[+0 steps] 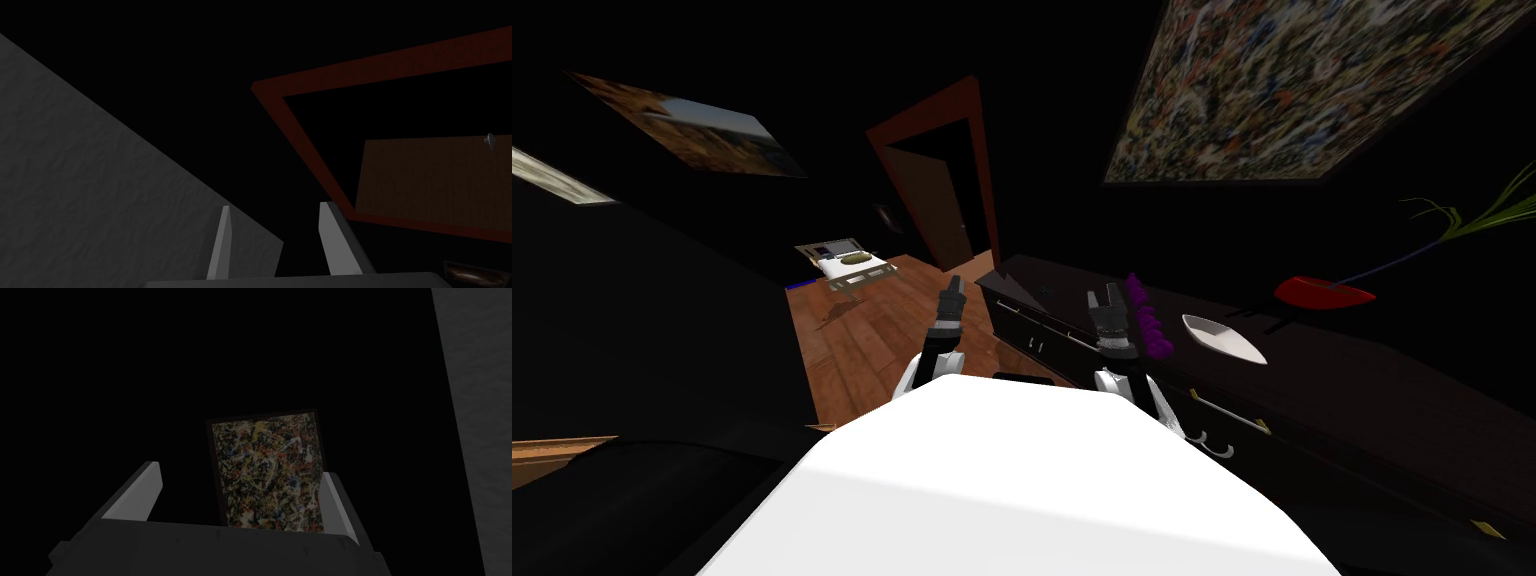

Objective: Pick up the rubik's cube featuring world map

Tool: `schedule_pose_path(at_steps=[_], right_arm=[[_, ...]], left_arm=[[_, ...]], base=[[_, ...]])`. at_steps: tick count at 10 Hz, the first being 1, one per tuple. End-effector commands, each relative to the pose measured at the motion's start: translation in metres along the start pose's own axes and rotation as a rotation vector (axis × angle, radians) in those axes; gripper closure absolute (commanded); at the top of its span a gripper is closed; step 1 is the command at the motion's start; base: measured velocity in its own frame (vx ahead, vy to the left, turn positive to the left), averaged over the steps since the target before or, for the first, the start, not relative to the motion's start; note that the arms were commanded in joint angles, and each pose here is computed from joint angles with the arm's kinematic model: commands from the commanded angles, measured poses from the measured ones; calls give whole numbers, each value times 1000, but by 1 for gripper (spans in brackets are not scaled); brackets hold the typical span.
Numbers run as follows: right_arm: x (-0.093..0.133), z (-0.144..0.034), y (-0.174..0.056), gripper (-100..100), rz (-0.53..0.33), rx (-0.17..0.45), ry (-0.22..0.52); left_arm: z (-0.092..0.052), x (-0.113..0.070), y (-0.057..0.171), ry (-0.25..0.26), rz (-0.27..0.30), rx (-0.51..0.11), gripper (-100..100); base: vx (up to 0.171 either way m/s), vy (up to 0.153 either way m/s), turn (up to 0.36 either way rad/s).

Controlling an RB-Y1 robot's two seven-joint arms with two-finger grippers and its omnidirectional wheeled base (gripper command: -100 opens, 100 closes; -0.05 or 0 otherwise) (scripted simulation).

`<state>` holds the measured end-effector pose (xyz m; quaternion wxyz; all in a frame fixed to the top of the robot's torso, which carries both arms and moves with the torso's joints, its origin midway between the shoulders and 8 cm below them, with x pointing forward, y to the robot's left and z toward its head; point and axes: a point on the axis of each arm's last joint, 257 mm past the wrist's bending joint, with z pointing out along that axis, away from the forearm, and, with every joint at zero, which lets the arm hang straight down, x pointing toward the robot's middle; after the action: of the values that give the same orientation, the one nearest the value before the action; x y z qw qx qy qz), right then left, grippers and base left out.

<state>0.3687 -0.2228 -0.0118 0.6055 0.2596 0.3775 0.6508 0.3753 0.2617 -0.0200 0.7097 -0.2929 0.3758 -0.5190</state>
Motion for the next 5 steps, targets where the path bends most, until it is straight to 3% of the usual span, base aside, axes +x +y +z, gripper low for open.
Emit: schedule_pose_path(at_steps=[1, 5], right_arm=[[7, -2, -6, -100, -19, 13, 49], [26, -13, -26, -100, -60, 56, 168]], left_arm=[[0, 0, 0, 0, 0, 0, 0], [0, 0, 0, 0, 0, 0, 0]], base=[[-51, 42, 49], [-36, 39, 64]])
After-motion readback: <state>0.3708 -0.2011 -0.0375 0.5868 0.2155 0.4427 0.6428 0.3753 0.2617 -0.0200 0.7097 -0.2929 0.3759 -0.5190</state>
